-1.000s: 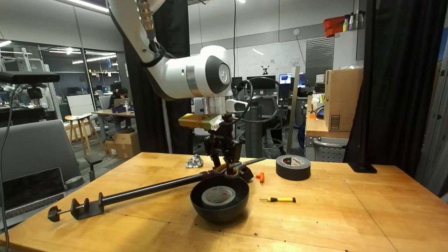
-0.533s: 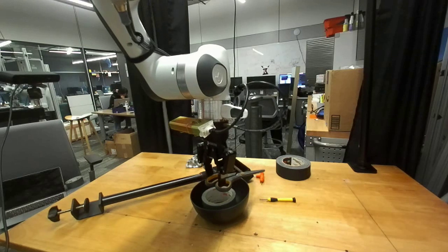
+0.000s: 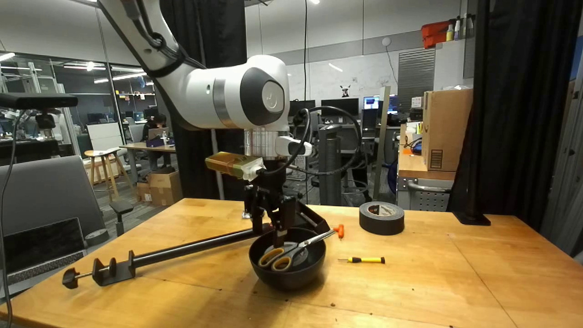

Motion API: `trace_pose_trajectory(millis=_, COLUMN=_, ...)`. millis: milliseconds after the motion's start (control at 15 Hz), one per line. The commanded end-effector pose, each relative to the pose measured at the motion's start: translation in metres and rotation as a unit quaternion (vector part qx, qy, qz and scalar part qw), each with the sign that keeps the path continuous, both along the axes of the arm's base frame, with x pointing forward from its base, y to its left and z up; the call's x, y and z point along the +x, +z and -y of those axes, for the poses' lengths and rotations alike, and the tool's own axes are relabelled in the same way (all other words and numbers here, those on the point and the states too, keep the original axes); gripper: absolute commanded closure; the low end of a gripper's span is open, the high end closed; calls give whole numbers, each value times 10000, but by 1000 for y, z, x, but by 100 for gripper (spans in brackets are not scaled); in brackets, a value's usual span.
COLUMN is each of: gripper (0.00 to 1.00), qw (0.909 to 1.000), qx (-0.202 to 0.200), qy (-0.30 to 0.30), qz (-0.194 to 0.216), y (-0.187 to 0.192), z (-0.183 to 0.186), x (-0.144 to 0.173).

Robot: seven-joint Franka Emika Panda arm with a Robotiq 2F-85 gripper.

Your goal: Remove the object in the bowl then put the scissors and tape inside.

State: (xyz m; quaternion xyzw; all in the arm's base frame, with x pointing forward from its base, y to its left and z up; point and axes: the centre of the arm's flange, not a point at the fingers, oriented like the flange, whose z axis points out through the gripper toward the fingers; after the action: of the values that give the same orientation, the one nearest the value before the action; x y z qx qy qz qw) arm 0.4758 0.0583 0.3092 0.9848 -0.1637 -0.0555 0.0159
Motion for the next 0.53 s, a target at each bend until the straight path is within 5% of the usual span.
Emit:
trace_pose_trajectory(millis=0, gripper=21, qw=10000, qx=1, qy=0, qz=-3, y=0, z=0, x=0)
trace_pose_trajectory(millis=467, gripper=21, qw=10000, qx=3, qy=-3, qz=-10, y=0, z=0, x=-1)
